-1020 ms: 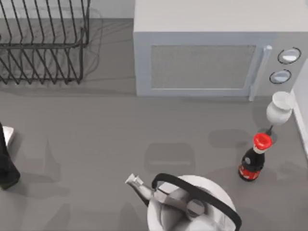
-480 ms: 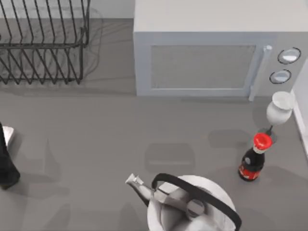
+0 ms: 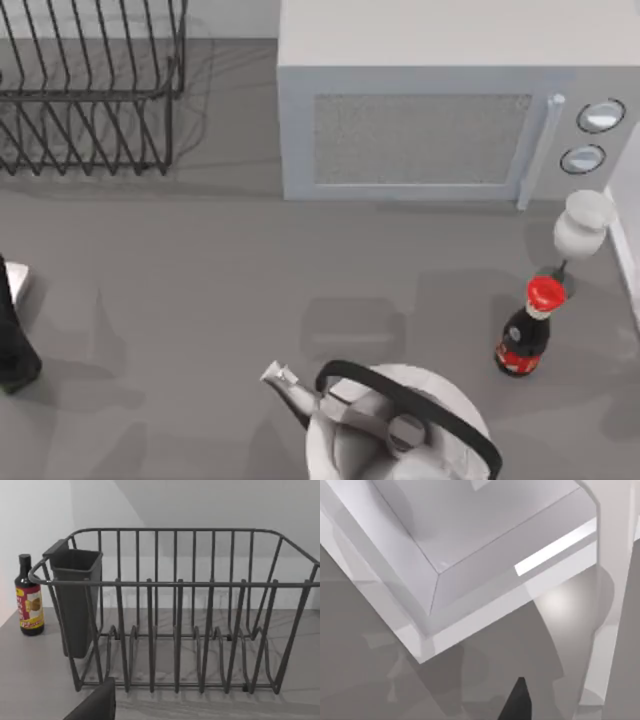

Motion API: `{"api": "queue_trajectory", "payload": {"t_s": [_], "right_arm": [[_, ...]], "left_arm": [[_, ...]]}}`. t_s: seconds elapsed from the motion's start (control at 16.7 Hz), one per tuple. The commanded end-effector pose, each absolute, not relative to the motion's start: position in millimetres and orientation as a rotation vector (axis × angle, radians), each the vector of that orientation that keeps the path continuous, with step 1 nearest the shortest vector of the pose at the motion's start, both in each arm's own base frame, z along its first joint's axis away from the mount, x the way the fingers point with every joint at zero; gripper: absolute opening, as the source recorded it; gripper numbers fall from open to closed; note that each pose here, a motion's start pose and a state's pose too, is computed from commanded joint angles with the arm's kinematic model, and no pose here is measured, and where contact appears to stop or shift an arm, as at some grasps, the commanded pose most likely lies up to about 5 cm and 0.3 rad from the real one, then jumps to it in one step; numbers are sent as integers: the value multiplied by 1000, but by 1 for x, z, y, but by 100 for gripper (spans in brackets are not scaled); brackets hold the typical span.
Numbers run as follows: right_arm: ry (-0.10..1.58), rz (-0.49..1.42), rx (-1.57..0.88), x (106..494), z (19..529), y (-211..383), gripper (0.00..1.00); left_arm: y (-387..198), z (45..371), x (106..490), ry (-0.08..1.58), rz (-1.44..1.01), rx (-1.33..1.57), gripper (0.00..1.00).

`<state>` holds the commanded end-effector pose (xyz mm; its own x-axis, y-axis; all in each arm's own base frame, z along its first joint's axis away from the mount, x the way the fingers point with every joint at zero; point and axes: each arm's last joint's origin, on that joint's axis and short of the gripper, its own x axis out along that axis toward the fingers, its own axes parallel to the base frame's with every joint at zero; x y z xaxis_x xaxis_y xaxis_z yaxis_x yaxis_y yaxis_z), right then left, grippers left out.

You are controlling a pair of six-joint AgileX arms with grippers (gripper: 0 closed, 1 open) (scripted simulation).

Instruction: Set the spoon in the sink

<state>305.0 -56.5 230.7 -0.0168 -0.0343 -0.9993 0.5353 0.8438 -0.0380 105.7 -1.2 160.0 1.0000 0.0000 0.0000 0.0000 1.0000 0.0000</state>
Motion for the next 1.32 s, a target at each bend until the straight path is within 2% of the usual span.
{"api": "queue_trajectory", "payload": {"t_s": [0.36, 0.6, 0.9, 1.32], "right_arm": [[1564, -482, 406, 413, 238, -68, 0], [1554, -479, 401, 465, 225, -70, 0], [1522, -469, 395, 495, 204, -67, 0], [1502, -463, 392, 501, 197, -65, 0]], "left_arm": [[-1, 160, 106, 0, 0, 0, 100], [-1, 160, 106, 0, 0, 0, 100], [-1, 160, 106, 0, 0, 0, 100], [-1, 160, 106, 0, 0, 0, 100]]}}
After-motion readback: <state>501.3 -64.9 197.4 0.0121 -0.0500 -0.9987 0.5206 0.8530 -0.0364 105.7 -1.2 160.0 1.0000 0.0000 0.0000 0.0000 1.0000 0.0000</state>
